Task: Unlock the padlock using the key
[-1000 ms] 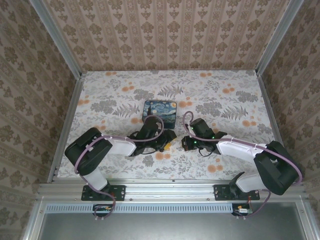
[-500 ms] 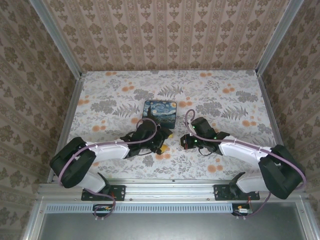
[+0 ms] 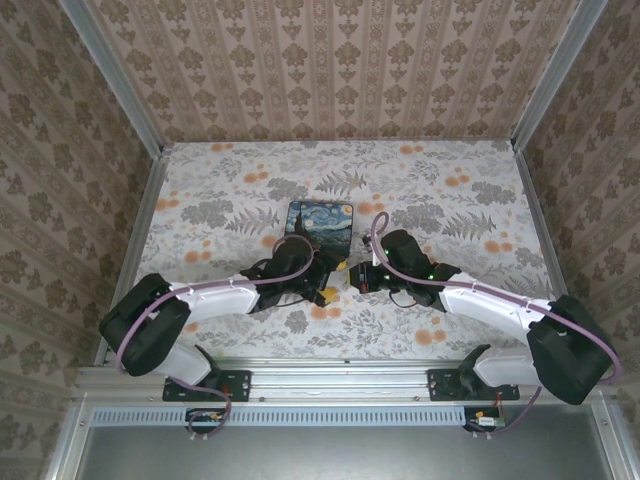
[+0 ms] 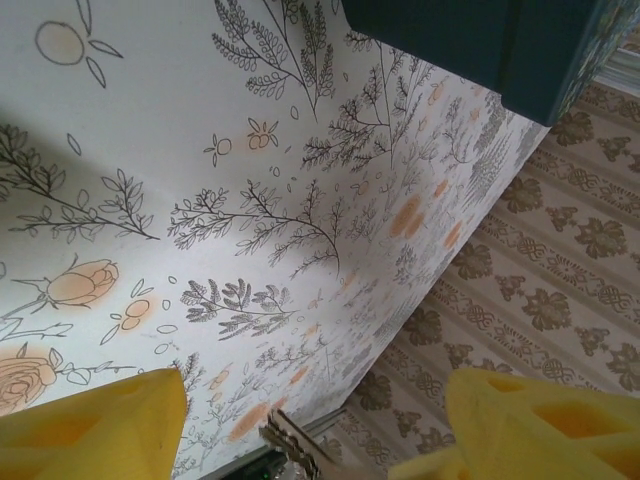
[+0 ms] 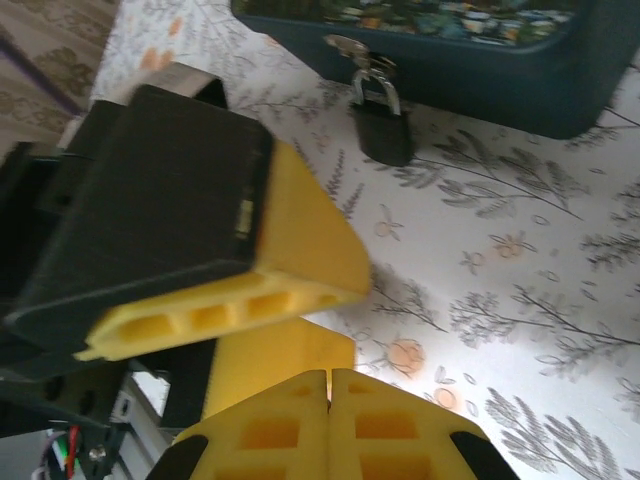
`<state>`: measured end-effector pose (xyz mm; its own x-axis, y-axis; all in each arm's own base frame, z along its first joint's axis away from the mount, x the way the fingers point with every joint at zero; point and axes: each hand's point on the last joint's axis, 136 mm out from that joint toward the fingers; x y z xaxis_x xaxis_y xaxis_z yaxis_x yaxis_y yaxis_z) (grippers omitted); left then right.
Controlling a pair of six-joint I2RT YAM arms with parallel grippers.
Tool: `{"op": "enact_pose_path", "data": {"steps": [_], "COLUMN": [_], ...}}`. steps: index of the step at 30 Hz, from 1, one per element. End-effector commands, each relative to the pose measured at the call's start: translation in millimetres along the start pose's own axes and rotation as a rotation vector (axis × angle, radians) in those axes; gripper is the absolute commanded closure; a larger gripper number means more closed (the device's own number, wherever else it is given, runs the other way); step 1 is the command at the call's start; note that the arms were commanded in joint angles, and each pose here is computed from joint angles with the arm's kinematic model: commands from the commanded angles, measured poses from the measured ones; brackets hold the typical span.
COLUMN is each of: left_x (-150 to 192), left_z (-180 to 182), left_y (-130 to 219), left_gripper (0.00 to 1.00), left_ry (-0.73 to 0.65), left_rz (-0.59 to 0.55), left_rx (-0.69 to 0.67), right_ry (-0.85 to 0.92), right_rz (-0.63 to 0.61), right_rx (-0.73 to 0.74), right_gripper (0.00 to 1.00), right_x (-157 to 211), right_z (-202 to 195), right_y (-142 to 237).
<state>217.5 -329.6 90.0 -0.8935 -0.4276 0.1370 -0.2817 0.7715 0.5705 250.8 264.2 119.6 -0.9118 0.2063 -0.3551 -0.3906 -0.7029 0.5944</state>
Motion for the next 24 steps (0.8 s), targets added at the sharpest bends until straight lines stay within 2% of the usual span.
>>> {"op": "enact_pose_path", "data": {"steps": [1,10,16,24], "left_x": [0,-2,-5,-9], "left_z": [-13,-19,-19,-20], "left_y": [3,5,10,16], "left_gripper": [0.22,0.28,0.38,0.62], "left_ry": [0.045,0.081,0.080,0.068], "left_rz": [0.007,0.008,-0.003,-0.024], "left_rx": [0.051,0.098,0.112,0.129], "right_ry": [0.020,0.048,0.048,0.046], "right_rz": [-0.017,-0.012,-0.004,-0.019], "right_rx": [-0.102,-0.125,-0.122,-0.105], "right_gripper": [1.00,1.00,1.00,1.00], "right_x": [-8,-3,-1,-2], "right_z": [32,44,43,38], "right_y": [1,-13,-17,-16]}}
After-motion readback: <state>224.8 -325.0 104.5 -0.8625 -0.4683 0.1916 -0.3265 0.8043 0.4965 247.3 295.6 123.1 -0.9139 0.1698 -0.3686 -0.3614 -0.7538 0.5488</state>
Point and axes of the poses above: each hand's point on the last joint's axis, 136 mm out from that joint toward the fingers, its own y axis back along the fingers, its own z axis along the line the jaws close on, x = y × z, and after that the axes turned 15 degrees about -y, right-handed
